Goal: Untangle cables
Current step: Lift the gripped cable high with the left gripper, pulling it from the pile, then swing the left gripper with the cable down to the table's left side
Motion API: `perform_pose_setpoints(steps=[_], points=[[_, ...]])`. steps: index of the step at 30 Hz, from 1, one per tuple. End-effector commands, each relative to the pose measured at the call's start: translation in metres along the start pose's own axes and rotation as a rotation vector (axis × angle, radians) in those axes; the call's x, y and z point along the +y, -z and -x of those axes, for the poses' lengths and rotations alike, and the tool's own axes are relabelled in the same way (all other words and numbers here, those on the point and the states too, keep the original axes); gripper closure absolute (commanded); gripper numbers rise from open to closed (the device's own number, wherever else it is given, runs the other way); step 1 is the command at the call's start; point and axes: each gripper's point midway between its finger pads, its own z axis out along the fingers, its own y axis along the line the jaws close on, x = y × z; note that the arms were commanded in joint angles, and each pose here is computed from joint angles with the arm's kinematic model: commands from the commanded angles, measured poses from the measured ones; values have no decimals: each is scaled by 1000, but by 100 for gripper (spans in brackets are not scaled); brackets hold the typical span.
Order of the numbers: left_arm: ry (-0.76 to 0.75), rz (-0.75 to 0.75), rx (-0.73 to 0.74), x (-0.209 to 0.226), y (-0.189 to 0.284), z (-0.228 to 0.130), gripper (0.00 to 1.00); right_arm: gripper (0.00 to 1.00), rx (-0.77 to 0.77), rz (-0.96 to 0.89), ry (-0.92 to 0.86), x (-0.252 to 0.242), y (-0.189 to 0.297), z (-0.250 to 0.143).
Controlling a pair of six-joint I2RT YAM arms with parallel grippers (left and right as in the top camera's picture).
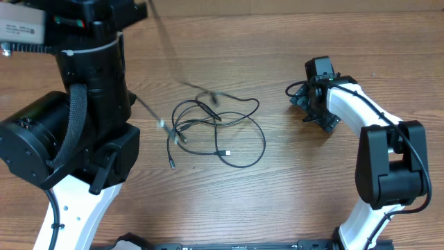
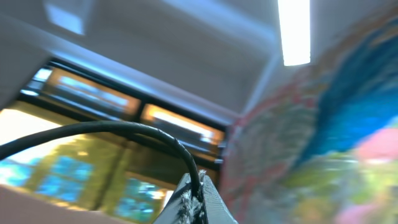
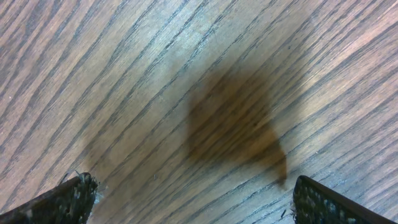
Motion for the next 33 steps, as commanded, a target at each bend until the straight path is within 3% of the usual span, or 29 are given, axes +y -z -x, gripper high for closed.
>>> perform_pose_setpoints(steps=[1,8,14,22,27,33], points=[[-157,149,-24,24,2,19,96,0,-12,1,-6,-1,3,2],[-390,148,-37,23,5,41,96,0,-12,1,-6,-1,3,2],[-589,199,131,38,8,8,96,0,-12,1,-6,-1,3,2],[-713,121,477,48,30,-73,96,0,-12,1,-6,-1,3,2],[-816,77,775,66,70,-129,96,0,-12,1,-6,-1,3,2],[-740,86,1085,83,131,-175,96,0,-12,1,-6,-1,3,2]])
